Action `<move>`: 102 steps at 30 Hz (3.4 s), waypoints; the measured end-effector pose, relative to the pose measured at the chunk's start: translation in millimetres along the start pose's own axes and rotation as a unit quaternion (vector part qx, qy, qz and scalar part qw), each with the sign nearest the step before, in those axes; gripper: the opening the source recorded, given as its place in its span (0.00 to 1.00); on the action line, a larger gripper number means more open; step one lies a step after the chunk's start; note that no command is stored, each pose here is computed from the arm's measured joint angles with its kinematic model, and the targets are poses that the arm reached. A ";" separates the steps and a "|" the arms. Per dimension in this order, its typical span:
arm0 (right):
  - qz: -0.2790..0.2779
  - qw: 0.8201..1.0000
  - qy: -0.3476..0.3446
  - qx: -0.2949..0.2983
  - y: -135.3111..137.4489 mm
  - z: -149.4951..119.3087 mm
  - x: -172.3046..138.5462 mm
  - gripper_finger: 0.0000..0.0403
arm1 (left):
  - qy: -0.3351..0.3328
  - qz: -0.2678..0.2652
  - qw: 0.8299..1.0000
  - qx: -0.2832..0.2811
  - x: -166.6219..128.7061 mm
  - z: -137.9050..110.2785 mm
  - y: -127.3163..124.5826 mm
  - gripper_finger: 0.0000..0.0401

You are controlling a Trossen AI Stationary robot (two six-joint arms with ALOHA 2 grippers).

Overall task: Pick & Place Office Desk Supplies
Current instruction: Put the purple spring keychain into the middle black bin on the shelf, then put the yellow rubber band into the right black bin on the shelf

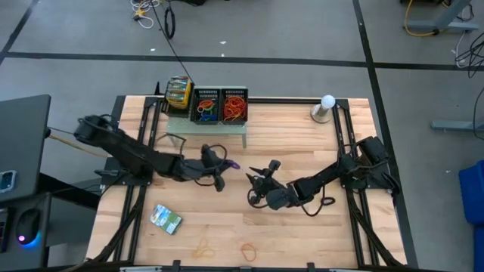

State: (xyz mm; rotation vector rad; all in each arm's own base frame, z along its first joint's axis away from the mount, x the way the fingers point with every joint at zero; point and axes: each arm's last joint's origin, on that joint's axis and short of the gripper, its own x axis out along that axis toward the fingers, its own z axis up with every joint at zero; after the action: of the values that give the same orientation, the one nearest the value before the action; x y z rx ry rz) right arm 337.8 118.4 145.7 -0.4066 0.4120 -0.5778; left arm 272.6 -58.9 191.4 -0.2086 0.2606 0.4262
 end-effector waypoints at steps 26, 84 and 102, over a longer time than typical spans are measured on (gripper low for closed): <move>0.110 0.993 0.006 0.039 -1.2 -1.4 11.0 0.02 | 0.158 0.139 0.978 0.002 -36.2 171.2 164.0 0.08; 0.181 0.971 -0.053 0.146 -87.6 -44.5 -42.3 0.02 | 0.263 -0.109 0.958 0.030 -50.5 38.4 -106.2 0.02; 0.153 0.978 -0.047 0.135 -95.8 -46.5 -32.7 0.03 | 0.515 0.036 0.855 -0.048 -72.8 -47.2 -225.4 0.28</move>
State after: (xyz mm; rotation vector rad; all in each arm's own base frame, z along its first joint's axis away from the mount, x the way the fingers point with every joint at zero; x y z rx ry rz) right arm 248.9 53.0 160.5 -0.1044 0.2916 -0.3066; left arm 296.4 -299.1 200.5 -0.5221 1.3139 0.3671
